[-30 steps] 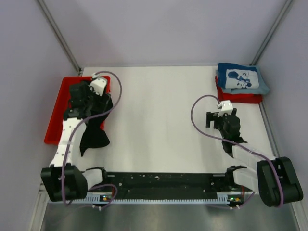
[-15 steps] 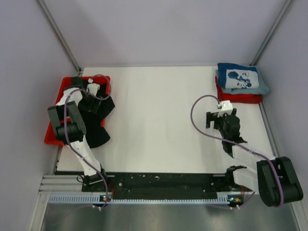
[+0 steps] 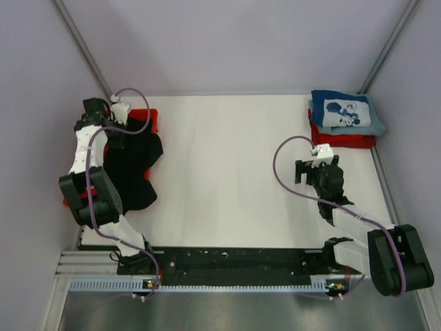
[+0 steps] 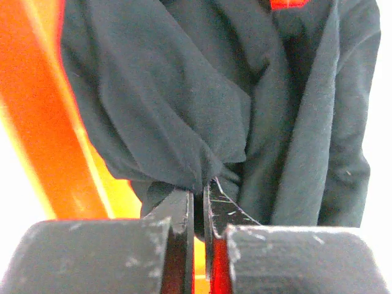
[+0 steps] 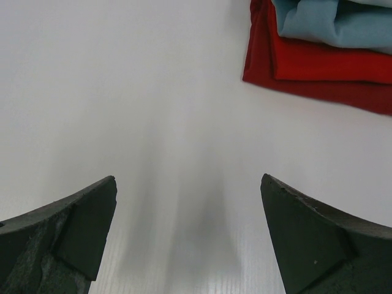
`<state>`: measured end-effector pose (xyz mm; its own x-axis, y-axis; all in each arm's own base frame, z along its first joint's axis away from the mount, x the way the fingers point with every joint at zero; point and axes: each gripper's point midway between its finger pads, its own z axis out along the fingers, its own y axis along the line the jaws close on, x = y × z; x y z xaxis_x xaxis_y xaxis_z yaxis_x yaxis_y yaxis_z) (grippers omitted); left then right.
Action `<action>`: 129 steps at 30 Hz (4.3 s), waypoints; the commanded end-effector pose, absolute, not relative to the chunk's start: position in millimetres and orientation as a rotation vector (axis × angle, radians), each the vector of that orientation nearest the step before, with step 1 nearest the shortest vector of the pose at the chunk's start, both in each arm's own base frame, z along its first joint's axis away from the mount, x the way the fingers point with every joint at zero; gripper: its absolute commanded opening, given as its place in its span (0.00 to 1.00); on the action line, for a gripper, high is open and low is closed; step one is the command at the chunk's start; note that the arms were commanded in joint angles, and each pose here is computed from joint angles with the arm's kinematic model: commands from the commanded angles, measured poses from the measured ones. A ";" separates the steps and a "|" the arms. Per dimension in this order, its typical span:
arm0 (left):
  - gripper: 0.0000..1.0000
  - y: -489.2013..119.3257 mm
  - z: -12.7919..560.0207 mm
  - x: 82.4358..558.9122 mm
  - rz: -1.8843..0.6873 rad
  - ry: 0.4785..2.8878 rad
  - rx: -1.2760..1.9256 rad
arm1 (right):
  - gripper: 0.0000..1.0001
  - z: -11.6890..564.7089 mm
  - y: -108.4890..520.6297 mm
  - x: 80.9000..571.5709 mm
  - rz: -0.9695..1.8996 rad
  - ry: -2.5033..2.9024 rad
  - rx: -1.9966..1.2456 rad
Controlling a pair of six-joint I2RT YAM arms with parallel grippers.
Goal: Fold and stack the t-shirts
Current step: Grab crumpled tshirt from bin with the left arm, then move the tshirt to the center of the board, then flatten out the tshirt
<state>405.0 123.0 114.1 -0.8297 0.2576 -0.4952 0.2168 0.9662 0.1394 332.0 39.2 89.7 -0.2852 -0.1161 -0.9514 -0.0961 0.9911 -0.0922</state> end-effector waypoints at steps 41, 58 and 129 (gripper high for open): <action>0.67 -132.3 142.1 275.0 -0.424 2.329 1.321 | 0.66 126.8 210.9 251.9 0.850 2.126 -0.169; 0.65 -105.4 20.2 226.8 -0.618 2.629 1.283 | 0.49 10.0 285.9 223.9 0.357 2.444 -0.547; 0.00 -38.0 301.6 261.6 0.062 1.998 0.899 | 0.95 115.3 337.8 195.5 1.008 2.440 -0.678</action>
